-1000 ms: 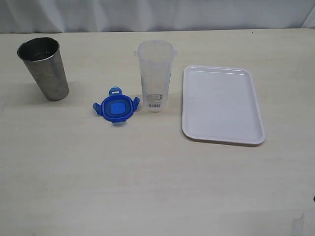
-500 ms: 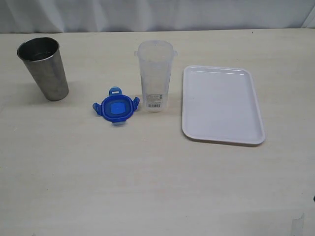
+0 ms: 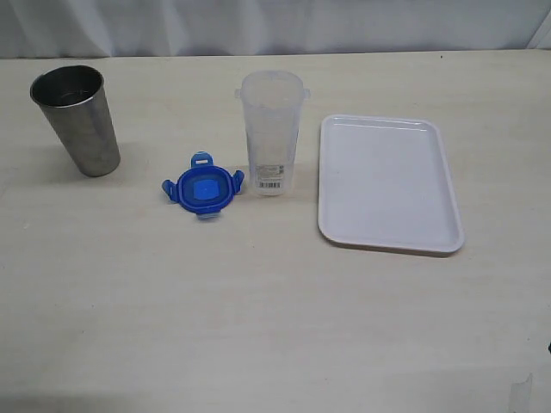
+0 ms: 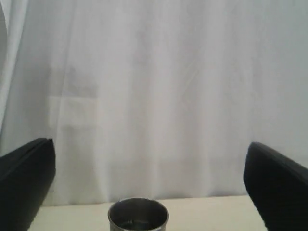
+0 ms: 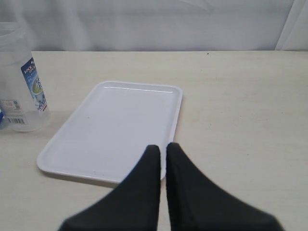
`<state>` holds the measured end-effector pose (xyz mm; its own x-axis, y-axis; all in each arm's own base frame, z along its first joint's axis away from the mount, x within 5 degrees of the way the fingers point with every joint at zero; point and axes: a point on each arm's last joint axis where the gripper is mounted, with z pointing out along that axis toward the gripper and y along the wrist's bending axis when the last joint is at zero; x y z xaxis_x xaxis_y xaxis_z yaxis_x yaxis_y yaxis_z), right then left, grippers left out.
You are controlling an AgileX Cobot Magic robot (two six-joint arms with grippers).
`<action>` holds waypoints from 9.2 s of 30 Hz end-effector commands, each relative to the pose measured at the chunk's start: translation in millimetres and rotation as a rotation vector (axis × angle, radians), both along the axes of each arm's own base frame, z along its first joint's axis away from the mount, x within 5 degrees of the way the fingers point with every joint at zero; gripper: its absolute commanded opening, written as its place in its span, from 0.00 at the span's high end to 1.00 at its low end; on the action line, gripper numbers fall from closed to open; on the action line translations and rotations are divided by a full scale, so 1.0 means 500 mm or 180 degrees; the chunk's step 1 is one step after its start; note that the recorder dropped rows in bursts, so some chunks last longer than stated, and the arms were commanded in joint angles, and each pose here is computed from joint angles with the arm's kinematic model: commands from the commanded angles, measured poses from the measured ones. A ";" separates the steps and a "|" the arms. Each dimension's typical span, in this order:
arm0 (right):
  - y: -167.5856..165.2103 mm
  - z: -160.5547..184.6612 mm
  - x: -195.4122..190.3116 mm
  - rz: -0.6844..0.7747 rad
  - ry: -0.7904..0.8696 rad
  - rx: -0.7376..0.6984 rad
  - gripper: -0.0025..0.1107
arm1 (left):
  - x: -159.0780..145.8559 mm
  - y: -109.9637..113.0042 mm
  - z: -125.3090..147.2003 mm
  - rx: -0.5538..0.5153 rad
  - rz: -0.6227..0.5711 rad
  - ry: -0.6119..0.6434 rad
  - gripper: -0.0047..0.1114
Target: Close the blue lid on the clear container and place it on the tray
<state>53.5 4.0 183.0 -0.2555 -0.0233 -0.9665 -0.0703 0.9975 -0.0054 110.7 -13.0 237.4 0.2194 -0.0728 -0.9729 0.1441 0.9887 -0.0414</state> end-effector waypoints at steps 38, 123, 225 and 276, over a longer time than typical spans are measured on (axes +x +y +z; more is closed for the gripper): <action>-0.001 -0.002 0.000 -0.0014 -0.0009 -0.0043 0.94 | 0.358 -0.039 -0.256 0.0356 -0.0393 0.1294 0.06; -0.001 -0.002 0.000 -0.0014 -0.0009 -0.0043 0.94 | 0.476 -0.040 -0.297 0.0225 -0.0313 0.1124 0.07; -0.001 -0.002 0.000 -0.0014 -0.0009 -0.0043 0.94 | 0.580 -0.379 0.020 0.1843 -0.1964 -0.0130 0.96; -0.001 -0.002 0.000 -0.0014 -0.0009 -0.0043 0.94 | 0.585 -0.354 0.013 0.2946 -0.1913 -0.0682 0.96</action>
<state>53.5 4.0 183.0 -0.2555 -0.0233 -0.9665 -0.0703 0.9975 -0.0054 404.2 -188.4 224.0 0.4939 0.5506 -0.6730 0.5757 0.3729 0.7276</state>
